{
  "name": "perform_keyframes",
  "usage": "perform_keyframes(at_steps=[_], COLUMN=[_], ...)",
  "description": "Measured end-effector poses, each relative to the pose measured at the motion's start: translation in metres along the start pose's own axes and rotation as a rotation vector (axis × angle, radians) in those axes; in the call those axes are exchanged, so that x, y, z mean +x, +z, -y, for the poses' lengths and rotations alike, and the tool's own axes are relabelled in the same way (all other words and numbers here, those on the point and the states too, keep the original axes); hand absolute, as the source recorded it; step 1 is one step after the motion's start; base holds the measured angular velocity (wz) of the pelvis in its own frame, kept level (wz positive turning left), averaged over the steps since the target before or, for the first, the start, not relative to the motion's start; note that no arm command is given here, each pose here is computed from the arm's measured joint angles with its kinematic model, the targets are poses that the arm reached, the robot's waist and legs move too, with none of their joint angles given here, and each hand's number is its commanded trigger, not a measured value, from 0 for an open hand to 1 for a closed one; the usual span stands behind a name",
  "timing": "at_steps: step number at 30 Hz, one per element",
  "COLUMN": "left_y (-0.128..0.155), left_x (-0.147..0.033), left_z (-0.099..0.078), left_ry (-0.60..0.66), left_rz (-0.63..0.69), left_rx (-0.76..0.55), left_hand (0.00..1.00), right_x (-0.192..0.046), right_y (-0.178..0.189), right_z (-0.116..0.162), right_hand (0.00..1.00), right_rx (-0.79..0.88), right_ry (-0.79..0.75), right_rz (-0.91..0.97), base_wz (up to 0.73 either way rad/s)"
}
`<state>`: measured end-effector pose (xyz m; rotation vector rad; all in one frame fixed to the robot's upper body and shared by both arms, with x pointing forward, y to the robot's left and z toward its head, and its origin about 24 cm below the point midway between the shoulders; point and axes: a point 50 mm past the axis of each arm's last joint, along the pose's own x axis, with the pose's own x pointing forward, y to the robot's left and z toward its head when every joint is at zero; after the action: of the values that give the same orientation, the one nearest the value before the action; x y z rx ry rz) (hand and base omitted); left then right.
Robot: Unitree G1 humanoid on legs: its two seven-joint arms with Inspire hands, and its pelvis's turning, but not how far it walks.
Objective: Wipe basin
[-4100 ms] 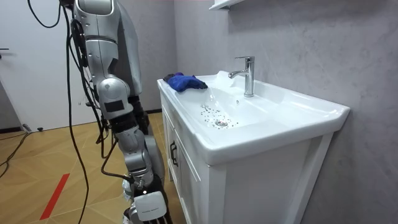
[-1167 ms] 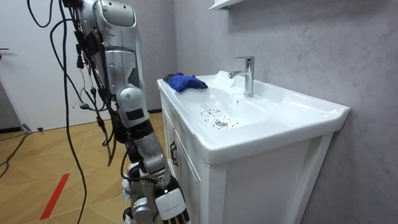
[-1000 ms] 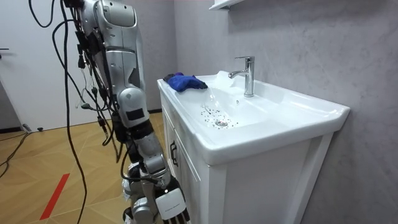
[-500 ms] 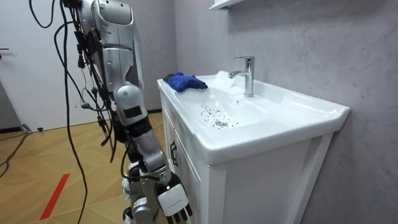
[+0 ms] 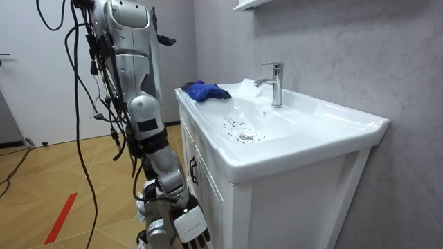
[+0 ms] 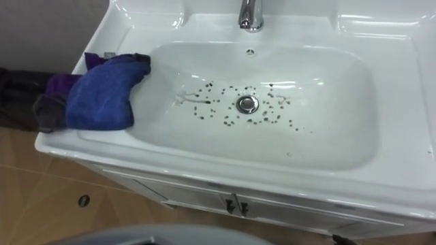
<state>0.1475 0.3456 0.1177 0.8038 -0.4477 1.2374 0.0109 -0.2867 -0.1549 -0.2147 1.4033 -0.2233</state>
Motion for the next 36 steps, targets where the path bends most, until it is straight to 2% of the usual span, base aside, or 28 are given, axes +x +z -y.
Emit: perform_keyframes(at_steps=[7, 15, 20, 23, 30, 36], left_y=[0.01, 0.011, 0.015, 0.018, 0.026, 0.038], left_x=[-0.025, -0.033, -0.067, -0.076, -0.085, -0.103], left_z=[0.024, 0.031, 0.051, 0.057, 0.065, 0.074], left_ry=[-0.185, -0.258, -0.394, -0.452, -0.54, -0.643], left_rz=[-0.026, -0.039, -0.096, -0.1, -0.05, -0.019], left_rx=[-0.065, -0.077, -0.124, -0.137, -0.139, -0.175], left_hand=[0.0, 0.0, 0.0, 0.0, 0.0, 0.0], right_x=[0.0, -0.001, 0.001, 0.001, 0.0, 0.001], right_y=[-0.002, -0.015, -0.006, -0.005, -0.01, -0.009], right_z=[-0.002, -0.005, -0.007, -0.008, -0.012, -0.018], right_hand=[0.0, 0.0, 0.0, 0.0, 0.0, 0.0], right_rx=[-0.043, -0.095, -0.115, -0.123, -0.161, -0.206], right_ry=[0.023, 0.066, 0.078, 0.084, 0.116, 0.145], right_rz=[-0.023, -0.081, -0.064, -0.064, -0.079, -0.08], base_wz=[-0.02, -0.04, 0.0, -0.02, -0.08, -0.03])
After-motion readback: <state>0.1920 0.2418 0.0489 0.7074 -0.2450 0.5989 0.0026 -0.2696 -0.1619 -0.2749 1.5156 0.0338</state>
